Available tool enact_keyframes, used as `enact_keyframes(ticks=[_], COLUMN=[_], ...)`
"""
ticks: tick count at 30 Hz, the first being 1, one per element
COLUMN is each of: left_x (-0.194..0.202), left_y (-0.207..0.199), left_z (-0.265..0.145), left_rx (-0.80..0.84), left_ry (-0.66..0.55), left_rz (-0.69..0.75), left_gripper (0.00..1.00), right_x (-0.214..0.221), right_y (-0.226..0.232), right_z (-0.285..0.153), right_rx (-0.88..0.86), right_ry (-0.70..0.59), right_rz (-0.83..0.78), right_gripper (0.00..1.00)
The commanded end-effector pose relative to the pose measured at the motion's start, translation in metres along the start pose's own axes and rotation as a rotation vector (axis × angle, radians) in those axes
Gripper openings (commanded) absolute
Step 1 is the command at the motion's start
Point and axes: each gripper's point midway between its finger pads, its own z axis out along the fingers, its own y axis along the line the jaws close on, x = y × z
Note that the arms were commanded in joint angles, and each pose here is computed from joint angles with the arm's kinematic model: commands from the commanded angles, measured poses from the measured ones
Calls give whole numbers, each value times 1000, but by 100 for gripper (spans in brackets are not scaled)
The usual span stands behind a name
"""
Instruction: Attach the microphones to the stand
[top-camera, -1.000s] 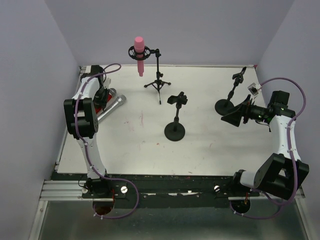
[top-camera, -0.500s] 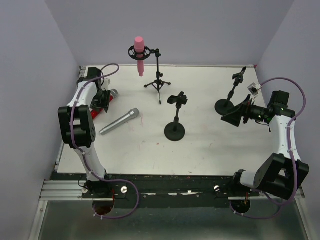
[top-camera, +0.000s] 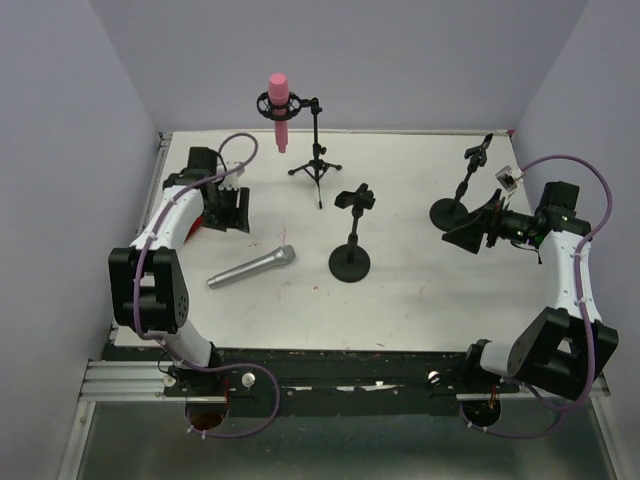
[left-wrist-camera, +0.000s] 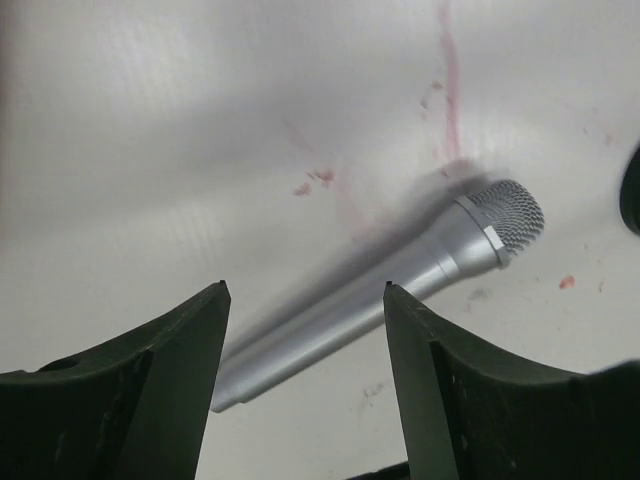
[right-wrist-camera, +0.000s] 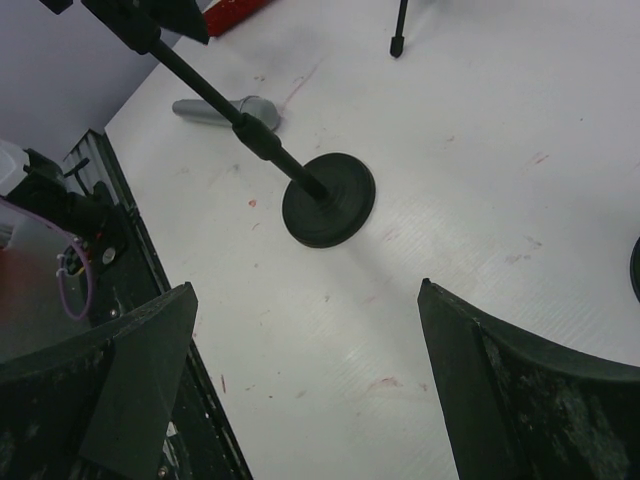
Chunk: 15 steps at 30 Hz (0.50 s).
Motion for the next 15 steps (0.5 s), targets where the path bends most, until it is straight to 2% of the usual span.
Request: enact_keyframes(ticks=[1, 6, 11, 12, 14, 15], left_x=[39, 75, 108, 116, 124, 128], left_y=[-63, -65, -86, -87, -88, -92], left_z=[-14, -23, -45, -46, -45, -43], left_rx=[94, -19, 69, 83, 94, 123], left_ry=[23, 41, -46, -48, -50, -46], left_rz=[149, 455, 623, 629, 613, 611], left_gripper=[72, 71, 68, 65, 42, 40], right_x=[-9, -10, -10, -10, -12, -12], right_y=[10, 11, 11, 11, 13, 14], right_z=[-1, -2, -1, -1, -1, -1], right_rx=[-28, -28, -30, -32, -38, -39], right_ry=[-26, -34, -40, -42, -45, -47], right_rz=[-38, -38, -33, -33, -36, -38], right_gripper=[100, 100, 100, 100, 100, 100])
